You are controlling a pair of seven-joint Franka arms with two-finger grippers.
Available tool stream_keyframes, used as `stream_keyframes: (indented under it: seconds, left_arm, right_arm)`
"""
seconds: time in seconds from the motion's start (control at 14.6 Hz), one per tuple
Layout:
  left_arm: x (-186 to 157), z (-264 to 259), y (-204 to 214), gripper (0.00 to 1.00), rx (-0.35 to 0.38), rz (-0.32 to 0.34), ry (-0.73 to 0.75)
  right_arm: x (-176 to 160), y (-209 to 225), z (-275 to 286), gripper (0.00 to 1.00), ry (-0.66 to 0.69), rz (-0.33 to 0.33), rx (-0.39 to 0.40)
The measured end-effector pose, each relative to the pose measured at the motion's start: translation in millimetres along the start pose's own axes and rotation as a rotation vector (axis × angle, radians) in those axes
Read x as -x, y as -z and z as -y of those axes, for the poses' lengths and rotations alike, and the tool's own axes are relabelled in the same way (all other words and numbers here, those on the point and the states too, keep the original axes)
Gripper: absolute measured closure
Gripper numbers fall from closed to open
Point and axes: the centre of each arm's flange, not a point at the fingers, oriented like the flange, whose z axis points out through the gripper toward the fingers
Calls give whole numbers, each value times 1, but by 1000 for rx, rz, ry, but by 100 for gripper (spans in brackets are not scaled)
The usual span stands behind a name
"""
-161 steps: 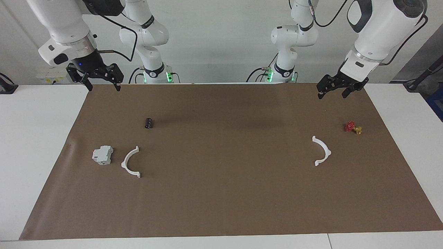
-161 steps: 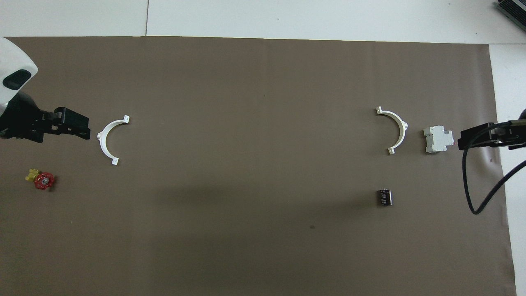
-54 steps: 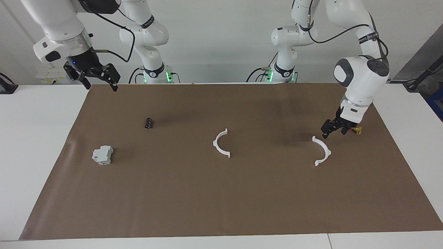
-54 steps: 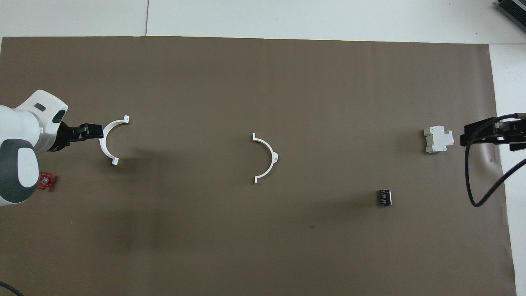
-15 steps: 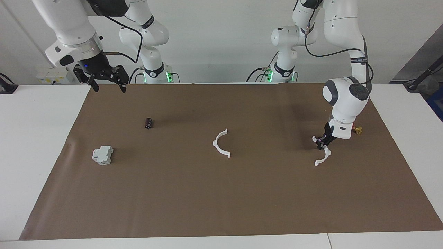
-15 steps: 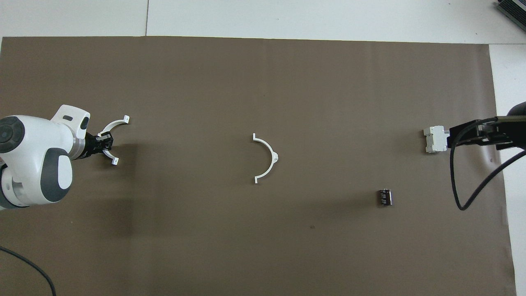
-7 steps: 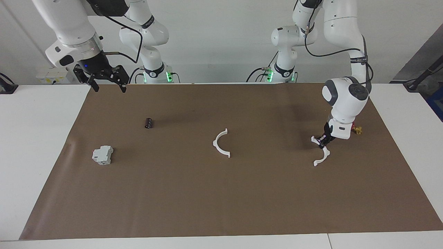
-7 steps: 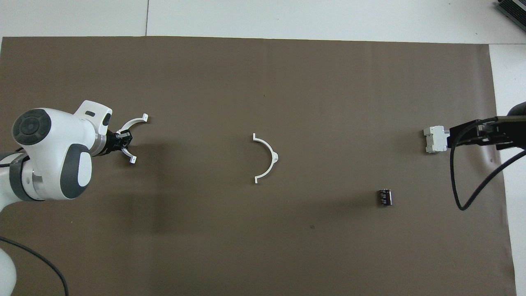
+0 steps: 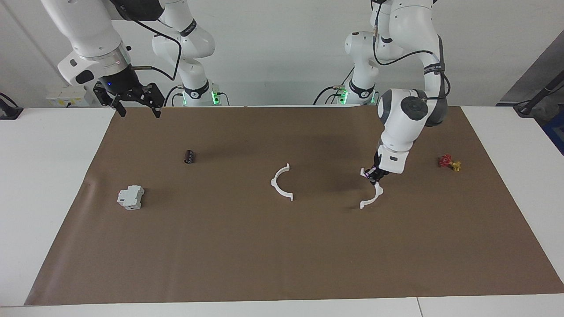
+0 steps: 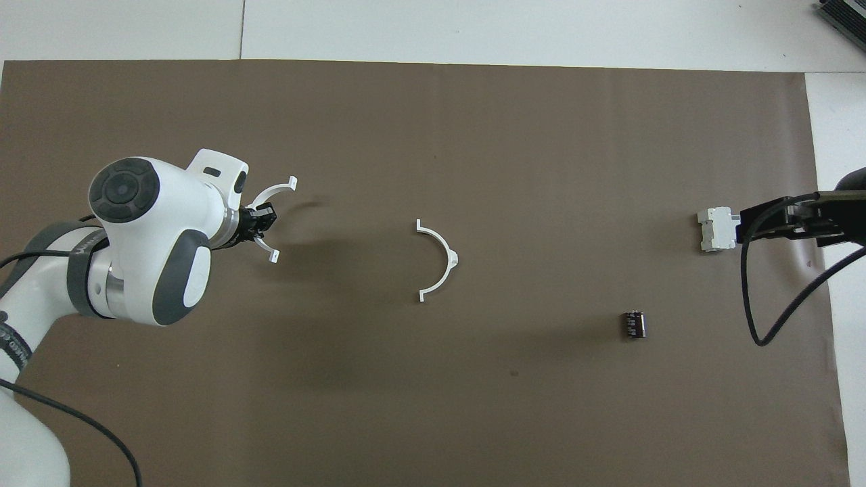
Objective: Assemble drain pipe with both arms
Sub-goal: 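Carry the held half-ring toward the half-ring at the center, then align the held half-ring's ends with the center half-ring's ends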
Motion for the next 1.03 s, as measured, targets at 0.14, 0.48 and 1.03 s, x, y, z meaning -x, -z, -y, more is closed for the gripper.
stream_keyframes:
  seconds: [0.14, 0.48, 1.03]
  left_arm:
    - [25, -31, 1, 93, 6, 1, 31]
    - [74, -80, 3, 93, 11, -4, 100]
    - [120, -120, -33, 93, 22, -4, 131]
  right_arm:
    - [0, 0, 0, 0, 0, 0, 0]
    - [0, 0, 0, 0, 0, 0, 0]
    - [0, 0, 0, 0, 0, 0, 0]
